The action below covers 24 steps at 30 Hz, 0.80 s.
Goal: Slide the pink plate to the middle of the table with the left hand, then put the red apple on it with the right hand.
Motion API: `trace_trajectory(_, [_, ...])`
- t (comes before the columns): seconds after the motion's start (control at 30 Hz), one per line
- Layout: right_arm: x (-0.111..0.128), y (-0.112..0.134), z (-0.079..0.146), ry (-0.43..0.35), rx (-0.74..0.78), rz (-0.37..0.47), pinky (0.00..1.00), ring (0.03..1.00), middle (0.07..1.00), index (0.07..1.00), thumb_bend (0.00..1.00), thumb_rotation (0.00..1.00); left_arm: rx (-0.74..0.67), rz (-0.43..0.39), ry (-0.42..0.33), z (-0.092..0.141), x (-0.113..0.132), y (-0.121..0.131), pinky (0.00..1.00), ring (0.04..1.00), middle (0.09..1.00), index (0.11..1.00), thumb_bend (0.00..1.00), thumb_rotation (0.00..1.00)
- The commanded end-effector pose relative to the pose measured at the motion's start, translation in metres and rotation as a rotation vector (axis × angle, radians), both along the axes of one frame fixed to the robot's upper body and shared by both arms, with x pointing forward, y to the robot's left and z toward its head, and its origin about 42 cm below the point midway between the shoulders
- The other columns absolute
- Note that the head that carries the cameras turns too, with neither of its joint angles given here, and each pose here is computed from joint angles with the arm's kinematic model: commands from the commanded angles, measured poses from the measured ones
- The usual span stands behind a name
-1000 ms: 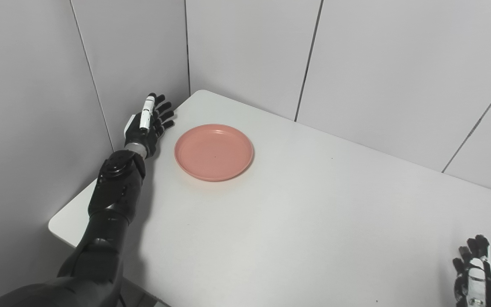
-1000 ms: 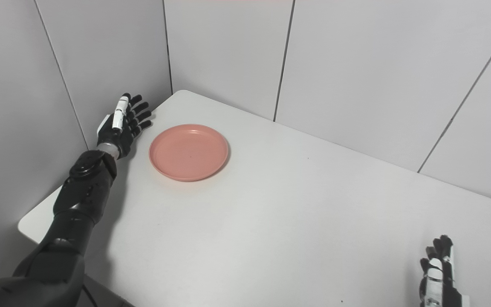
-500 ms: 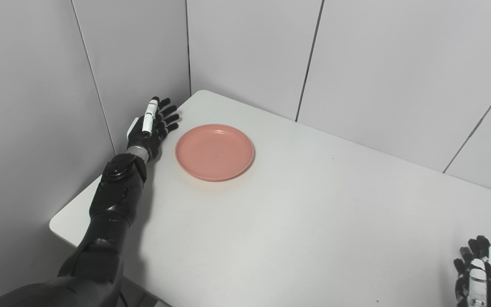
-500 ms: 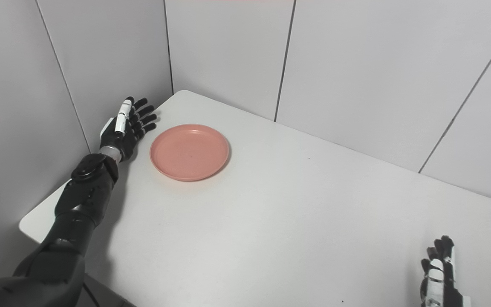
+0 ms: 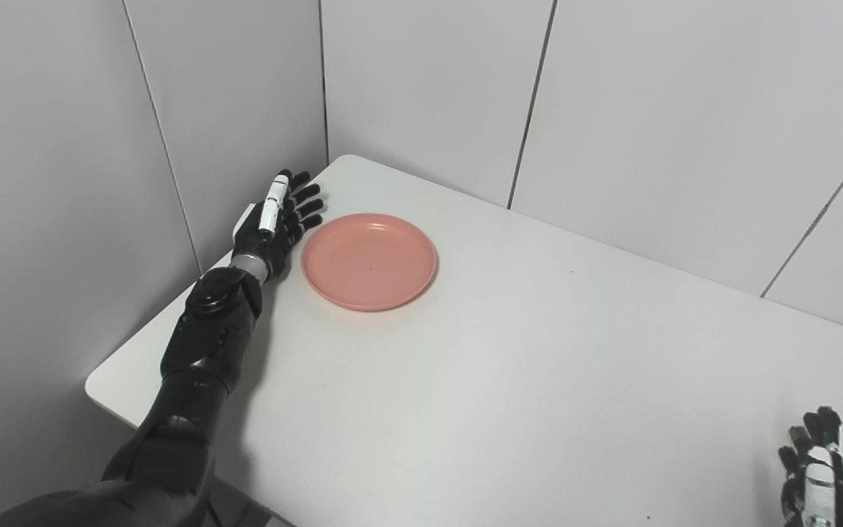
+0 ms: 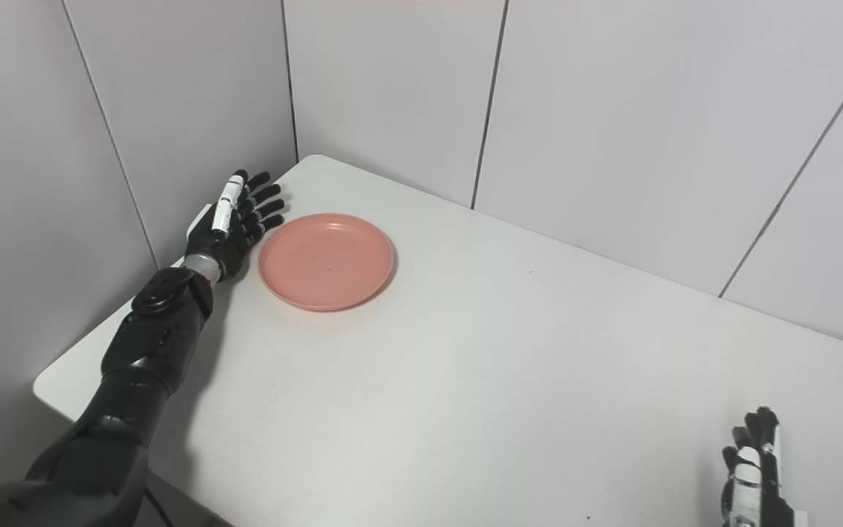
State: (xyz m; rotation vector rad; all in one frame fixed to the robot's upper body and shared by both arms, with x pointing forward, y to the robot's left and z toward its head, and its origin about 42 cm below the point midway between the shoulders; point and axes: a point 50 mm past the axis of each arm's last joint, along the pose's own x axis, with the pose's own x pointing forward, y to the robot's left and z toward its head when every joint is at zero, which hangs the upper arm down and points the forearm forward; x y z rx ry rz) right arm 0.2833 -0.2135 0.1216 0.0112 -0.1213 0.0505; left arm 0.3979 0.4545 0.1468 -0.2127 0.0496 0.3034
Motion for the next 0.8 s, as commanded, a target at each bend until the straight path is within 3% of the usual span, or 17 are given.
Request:
trace_trajectory(0.0, [0.001,0.001,0.008,-0.025,0.003,0.001,1.0,1.0,1.0,1.0,0.0,1.0,-0.01,-0.029,-0.039,0.015,0.012,-0.005,0.88,0.877,0.883,0.871,0.34,1.0])
trace_trajectory(0.77, [-0.001,0.003,0.011,-0.032,-0.009,-0.007,1.0,1.0,1.0,0.999,0.0,1.0,-0.095,-0.058,-0.001,0.009,0.021,-0.03,0.87,0.876,0.89,0.878,0.31,1.0])
